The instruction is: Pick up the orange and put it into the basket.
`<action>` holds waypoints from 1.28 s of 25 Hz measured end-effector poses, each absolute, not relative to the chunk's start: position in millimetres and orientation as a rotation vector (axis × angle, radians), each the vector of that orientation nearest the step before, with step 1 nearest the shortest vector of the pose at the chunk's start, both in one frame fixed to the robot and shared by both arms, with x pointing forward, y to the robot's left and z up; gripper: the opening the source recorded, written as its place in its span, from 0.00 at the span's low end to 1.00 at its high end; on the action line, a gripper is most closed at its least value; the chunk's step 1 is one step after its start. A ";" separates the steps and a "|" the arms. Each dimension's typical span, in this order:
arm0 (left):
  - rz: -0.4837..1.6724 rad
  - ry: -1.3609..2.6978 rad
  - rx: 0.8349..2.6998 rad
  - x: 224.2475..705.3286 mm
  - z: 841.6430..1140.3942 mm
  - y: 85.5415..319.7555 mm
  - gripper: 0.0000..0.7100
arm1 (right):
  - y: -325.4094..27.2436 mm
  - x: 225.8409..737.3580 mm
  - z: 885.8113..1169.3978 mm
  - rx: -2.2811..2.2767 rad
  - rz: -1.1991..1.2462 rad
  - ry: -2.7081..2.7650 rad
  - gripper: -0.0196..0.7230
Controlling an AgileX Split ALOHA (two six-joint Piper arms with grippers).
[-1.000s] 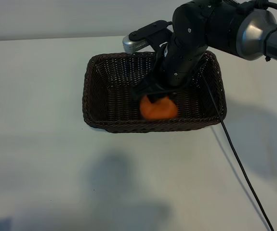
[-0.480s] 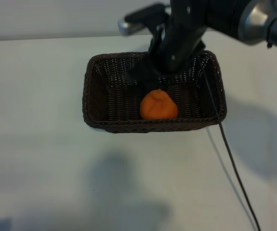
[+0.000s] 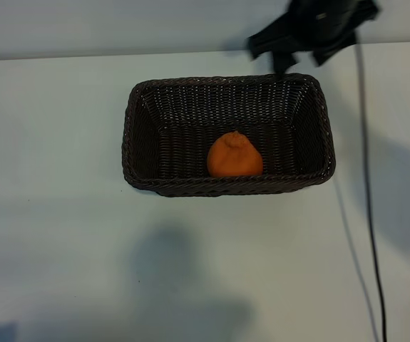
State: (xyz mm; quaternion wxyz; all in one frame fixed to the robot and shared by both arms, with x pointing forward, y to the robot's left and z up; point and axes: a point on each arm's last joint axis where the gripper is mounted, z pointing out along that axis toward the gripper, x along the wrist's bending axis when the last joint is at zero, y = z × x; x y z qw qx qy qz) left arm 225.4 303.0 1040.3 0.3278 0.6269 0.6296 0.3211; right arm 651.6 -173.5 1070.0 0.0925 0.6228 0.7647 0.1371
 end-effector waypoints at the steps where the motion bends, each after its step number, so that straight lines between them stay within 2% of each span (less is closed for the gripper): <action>1: 0.841 1.648 1.642 225.4 1040.3 303.0 0.63 | -185.2 654.9 1070.0 1.872 0.396 2.243 0.80; 11: 0.841 1.648 1.642 225.4 1040.3 303.0 0.63 | -319.4 669.9 1069.9 2.148 0.327 1.922 0.80; 16: 0.841 1.648 1.642 225.4 1040.3 303.0 0.63 | -359.2 666.2 1069.9 2.227 0.323 1.829 0.80; 20: 0.841 1.648 1.642 225.4 1040.3 303.0 0.63 | -366.6 664.5 1071.5 2.246 0.352 1.820 0.80; 23: 0.841 1.648 1.642 225.4 1040.3 303.0 0.63 | -363.3 659.7 1083.9 2.232 0.406 1.821 0.78; 28: 0.841 1.648 1.642 225.4 1040.3 303.0 0.63 | -356.7 633.1 1135.6 2.152 0.533 1.772 0.76; 32: 0.841 1.648 1.642 225.4 1040.3 303.0 0.63 | -349.1 591.8 1180.8 2.074 0.622 1.722 0.75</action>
